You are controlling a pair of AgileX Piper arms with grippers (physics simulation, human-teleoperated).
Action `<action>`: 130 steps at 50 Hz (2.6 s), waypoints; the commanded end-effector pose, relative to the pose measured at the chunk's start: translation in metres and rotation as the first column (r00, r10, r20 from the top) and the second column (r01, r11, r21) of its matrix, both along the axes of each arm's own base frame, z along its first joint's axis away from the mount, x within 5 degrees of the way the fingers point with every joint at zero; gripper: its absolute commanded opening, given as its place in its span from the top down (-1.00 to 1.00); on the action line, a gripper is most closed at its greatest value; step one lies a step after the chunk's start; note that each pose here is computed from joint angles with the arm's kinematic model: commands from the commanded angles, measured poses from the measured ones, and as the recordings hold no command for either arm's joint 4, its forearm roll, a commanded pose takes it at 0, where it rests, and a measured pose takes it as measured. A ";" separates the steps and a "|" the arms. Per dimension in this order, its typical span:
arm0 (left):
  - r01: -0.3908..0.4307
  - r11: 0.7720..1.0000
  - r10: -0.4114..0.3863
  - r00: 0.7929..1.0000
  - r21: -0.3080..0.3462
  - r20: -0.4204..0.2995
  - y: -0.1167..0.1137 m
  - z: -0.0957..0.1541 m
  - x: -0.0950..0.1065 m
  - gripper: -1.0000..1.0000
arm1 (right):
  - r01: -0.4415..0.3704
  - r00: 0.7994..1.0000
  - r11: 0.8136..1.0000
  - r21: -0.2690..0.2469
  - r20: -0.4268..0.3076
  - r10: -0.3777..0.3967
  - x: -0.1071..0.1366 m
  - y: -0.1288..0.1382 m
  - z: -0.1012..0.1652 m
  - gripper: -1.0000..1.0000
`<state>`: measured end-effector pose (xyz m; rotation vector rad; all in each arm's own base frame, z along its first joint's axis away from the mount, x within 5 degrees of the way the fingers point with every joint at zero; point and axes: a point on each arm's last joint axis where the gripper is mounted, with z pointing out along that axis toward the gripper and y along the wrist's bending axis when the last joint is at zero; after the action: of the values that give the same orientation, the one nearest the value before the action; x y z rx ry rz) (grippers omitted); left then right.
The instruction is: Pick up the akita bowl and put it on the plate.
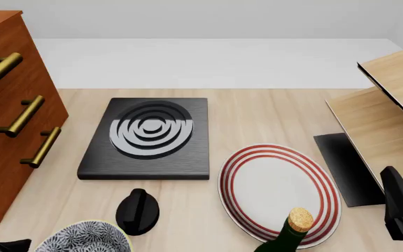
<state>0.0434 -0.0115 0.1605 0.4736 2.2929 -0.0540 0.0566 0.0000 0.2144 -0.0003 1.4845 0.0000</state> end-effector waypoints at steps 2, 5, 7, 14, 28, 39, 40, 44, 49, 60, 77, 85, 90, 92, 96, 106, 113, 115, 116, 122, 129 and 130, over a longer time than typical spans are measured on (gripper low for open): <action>-0.007 1.000 0.008 0.997 0.017 -0.083 0.000 -0.018 -0.001 -1.00 | 0.000 1.000 1.000 0.000 -0.001 0.000 0.000 0.000 0.000 -1.00; -0.008 1.000 0.009 0.996 0.019 -0.087 0.001 -0.018 -0.001 -1.00 | 0.000 1.000 1.000 0.000 0.000 0.000 0.000 0.000 0.000 -1.00; -0.010 1.000 0.011 0.996 0.019 -0.089 0.001 -0.019 -0.001 -1.00 | 0.000 1.000 1.000 0.000 0.001 0.000 0.000 0.000 0.000 -1.00; -0.013 1.000 0.015 0.995 0.021 -0.096 0.000 -0.019 0.001 -1.00 | 0.000 1.000 1.000 0.000 0.000 0.000 0.000 0.000 0.000 -1.00; -0.015 1.000 0.018 0.994 0.024 -0.105 0.000 -0.019 0.003 -1.00 | 0.000 1.000 1.000 0.000 -0.001 0.000 0.000 0.000 0.000 -1.00; -0.008 1.000 0.011 0.994 0.027 -0.112 -0.002 -0.019 0.009 -1.00 | 0.000 1.000 1.000 0.000 0.000 0.000 0.000 0.000 0.000 -1.00; -0.007 1.000 0.010 0.993 0.029 -0.114 -0.002 -0.019 0.009 -1.00 | 0.000 1.000 1.000 0.000 0.000 0.000 0.000 0.000 0.000 -1.00; -0.006 1.000 0.009 0.993 0.028 -0.117 -0.002 -0.019 0.009 -1.00 | 0.000 1.000 1.000 0.000 0.000 0.000 0.000 0.000 0.000 -1.00; -0.009 1.000 0.012 0.993 0.028 -0.119 -0.003 -0.019 0.011 -1.00 | 0.000 1.000 1.000 0.000 0.000 0.000 0.000 0.000 0.000 -1.00; 0.020 0.999 -0.015 0.995 0.048 -0.102 -0.001 -0.019 0.006 1.00 | 0.000 1.000 1.000 0.000 0.000 0.000 0.000 0.000 0.000 -1.00; 0.044 0.995 -0.039 0.998 0.093 -0.050 0.003 -0.019 -0.006 1.00 | 0.000 1.000 1.000 0.000 0.000 0.000 0.000 0.000 0.000 -1.00; 0.032 0.994 -0.032 0.999 0.105 -0.006 0.004 -0.017 -0.006 1.00 | 0.000 1.000 1.000 0.000 0.000 0.000 0.000 0.000 0.000 -1.00; 0.029 0.993 -0.032 0.999 0.117 0.027 0.005 -0.012 -0.007 1.00 | 0.000 1.000 1.000 0.000 0.000 0.000 0.000 0.000 0.000 -1.00; 0.021 0.991 -0.028 0.999 0.133 0.047 0.006 -0.004 -0.008 1.00 | 0.000 1.000 1.000 0.000 0.000 0.000 0.000 0.000 0.000 -1.00; 0.026 0.990 -0.036 0.997 0.142 0.071 0.007 0.010 -0.013 1.00 | 0.000 1.000 1.000 0.000 0.000 0.000 0.000 0.000 0.000 -1.00; 0.008 0.982 -0.035 0.990 0.190 0.139 0.009 0.043 -0.018 1.00 | 0.000 1.000 1.000 0.000 0.000 0.000 0.000 0.000 0.000 -1.00; -0.032 0.980 -0.011 0.977 0.195 0.215 0.010 0.065 -0.017 1.00 | 0.000 1.000 1.000 0.000 0.000 0.000 0.000 0.000 0.000 -1.00; -0.050 0.983 0.006 0.970 0.178 0.244 0.010 0.075 -0.015 1.00 | 0.000 1.000 1.000 0.000 0.000 0.000 0.000 0.000 0.000 -1.00; -0.053 0.981 0.003 0.965 0.186 0.262 0.010 0.078 -0.014 1.00 | 0.000 1.000 1.000 0.000 0.000 0.000 0.000 0.000 0.000 -1.00; -0.062 0.983 0.001 0.943 0.171 0.333 0.009 0.098 -0.005 1.00 | 0.000 1.000 1.000 0.000 0.000 0.000 0.000 0.000 0.000 -1.00; -0.081 0.984 0.008 0.909 0.158 0.418 0.009 0.125 0.001 1.00 | 0.000 1.000 1.000 0.000 0.000 0.000 0.000 0.000 0.000 -1.00; -0.085 0.982 0.005 0.903 0.167 0.429 0.009 0.129 0.002 1.00 | 0.000 1.000 1.000 0.000 0.000 0.000 0.000 0.000 0.000 -1.00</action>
<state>0.0383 -0.0026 0.2544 0.5000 1.9943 0.2239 0.0566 0.0000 0.2144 -0.0003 1.4845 0.0001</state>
